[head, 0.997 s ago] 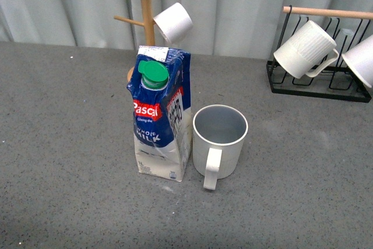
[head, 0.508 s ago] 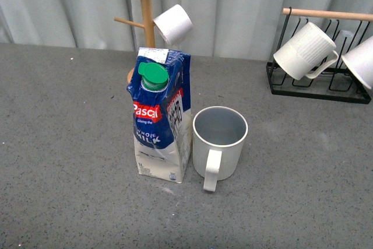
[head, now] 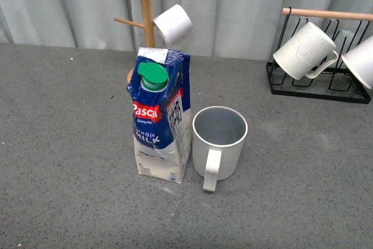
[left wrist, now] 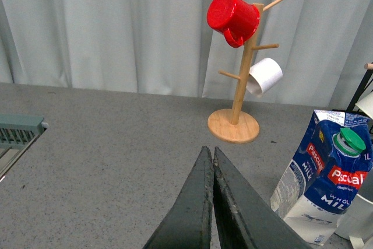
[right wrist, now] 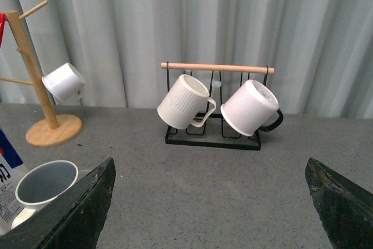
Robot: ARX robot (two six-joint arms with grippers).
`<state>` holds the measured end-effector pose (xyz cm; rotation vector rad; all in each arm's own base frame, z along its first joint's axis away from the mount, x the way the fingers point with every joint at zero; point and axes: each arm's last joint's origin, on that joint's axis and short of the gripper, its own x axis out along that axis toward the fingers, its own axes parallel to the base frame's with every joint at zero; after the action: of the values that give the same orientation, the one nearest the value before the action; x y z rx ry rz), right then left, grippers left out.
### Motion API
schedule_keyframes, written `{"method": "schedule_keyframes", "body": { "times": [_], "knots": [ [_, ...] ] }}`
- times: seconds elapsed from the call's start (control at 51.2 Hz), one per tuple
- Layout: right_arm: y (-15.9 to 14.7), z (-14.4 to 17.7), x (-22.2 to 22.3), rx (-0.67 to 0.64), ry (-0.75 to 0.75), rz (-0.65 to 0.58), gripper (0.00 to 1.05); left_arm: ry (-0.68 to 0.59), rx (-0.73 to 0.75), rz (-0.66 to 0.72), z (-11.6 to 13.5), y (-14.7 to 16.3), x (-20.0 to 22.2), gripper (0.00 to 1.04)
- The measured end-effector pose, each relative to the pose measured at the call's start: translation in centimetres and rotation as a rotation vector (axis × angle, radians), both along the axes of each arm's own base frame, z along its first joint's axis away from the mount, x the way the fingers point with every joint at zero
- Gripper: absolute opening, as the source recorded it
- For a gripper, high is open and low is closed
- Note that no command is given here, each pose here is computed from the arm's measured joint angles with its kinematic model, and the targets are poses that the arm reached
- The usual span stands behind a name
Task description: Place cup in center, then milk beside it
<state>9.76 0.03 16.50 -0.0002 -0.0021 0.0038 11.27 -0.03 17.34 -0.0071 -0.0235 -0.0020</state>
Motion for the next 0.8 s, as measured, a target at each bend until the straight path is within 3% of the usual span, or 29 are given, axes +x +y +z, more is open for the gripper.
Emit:
{"method": "schedule_keyframes", "body": {
  "times": [0.547, 0.801],
  "knots": [
    [0.0, 0.0, 0.0, 0.000, 0.000, 0.000, 0.95, 0.006, 0.000, -0.001, -0.3, 0.0, -1.6, 0.04],
    [0.0, 0.0, 0.0, 0.000, 0.000, 0.000, 0.95, 0.008, 0.000, -0.001, -0.4, 0.0, -1.6, 0.43]
  ]
}}
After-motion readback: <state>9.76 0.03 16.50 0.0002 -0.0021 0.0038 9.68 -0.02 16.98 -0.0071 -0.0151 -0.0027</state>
